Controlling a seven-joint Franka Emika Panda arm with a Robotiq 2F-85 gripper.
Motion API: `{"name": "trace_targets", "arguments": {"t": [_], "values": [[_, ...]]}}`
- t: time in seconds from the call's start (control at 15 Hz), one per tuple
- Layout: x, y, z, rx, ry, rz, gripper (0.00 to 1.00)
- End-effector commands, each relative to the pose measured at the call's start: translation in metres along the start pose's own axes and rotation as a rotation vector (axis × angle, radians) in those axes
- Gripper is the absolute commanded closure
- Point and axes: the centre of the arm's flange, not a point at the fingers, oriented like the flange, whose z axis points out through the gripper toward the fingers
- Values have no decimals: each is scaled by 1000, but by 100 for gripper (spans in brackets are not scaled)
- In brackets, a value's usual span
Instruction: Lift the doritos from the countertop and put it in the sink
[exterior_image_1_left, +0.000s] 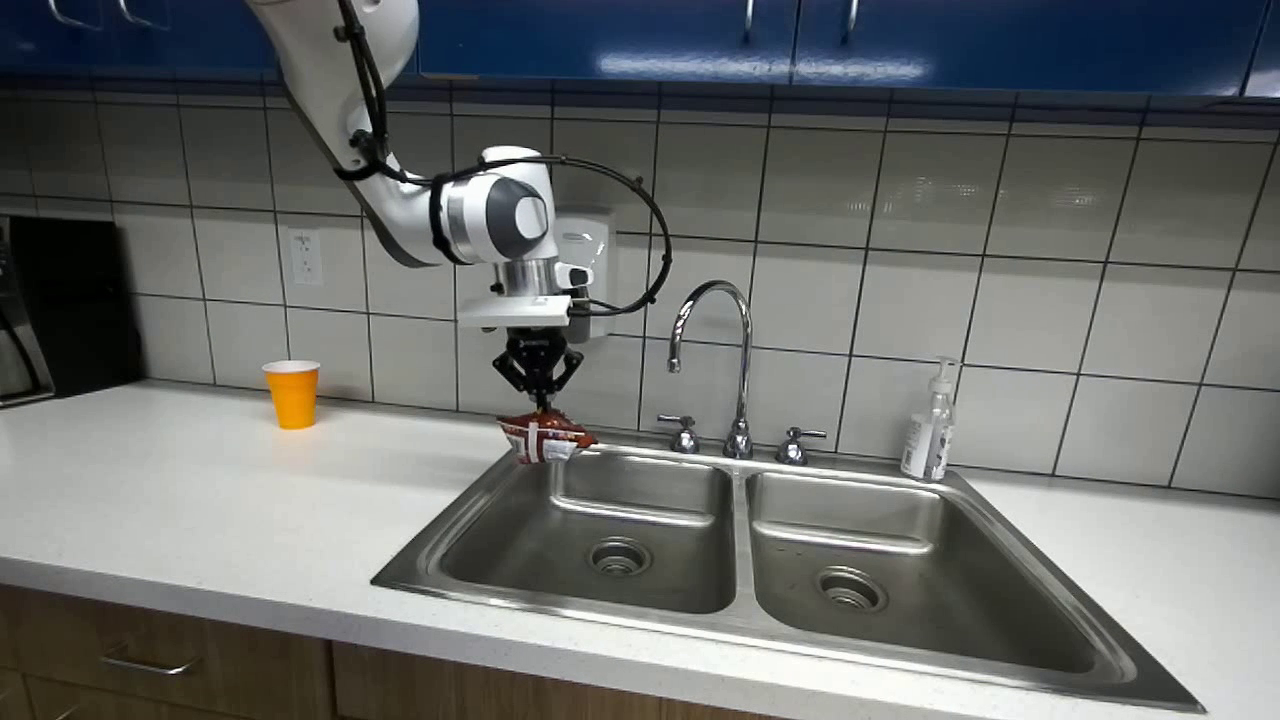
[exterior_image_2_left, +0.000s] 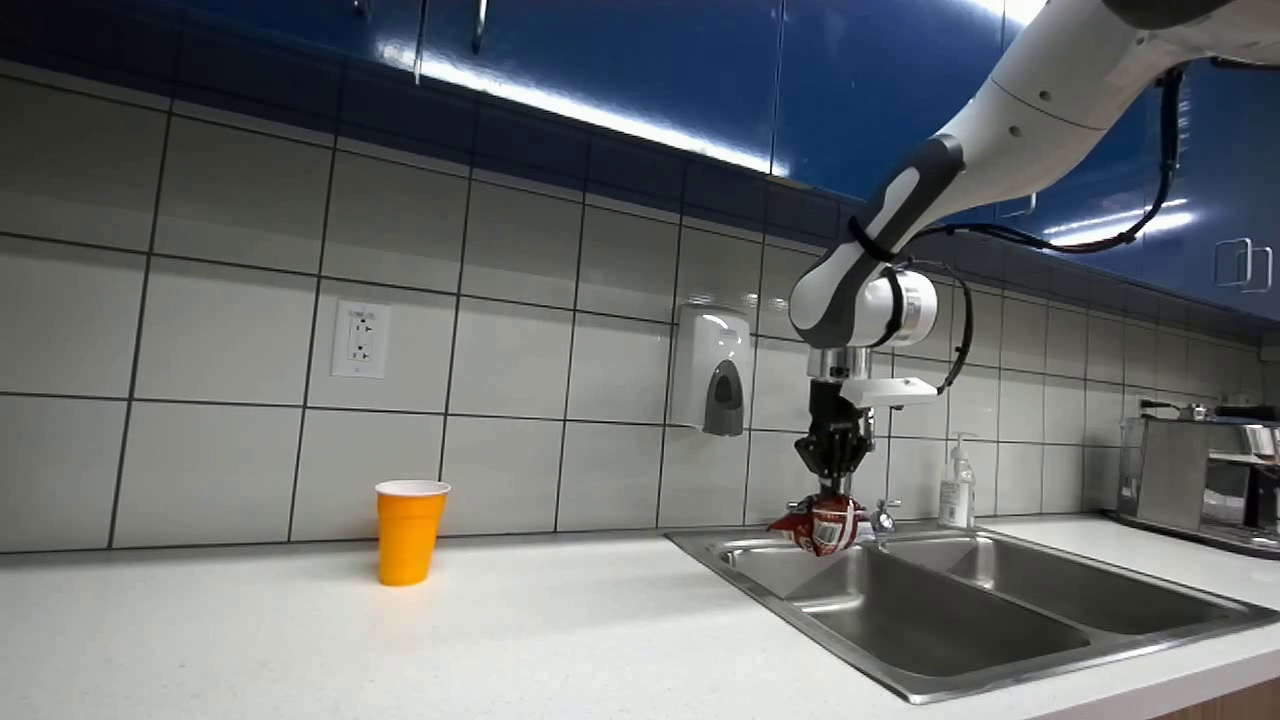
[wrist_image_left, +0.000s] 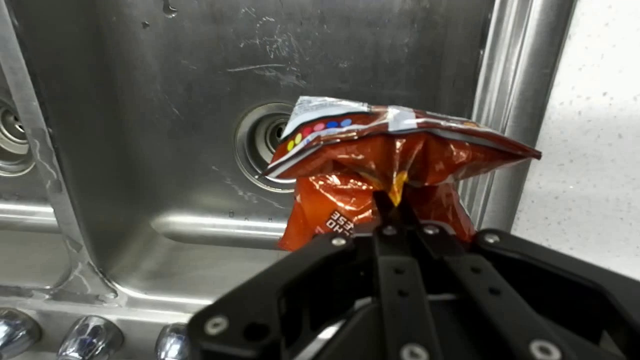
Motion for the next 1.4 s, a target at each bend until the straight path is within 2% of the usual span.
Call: {"name": "trace_targets", "arguments": {"t": [0.0,0.2,0.87,1.33], "values": [[-14,16,14,20,-8,-12,100],[-20,24,33,27,-30,-17,100],[-10,20,104,37,5,-78,100],[-20,33,144,39,-28,-63,100]]}}
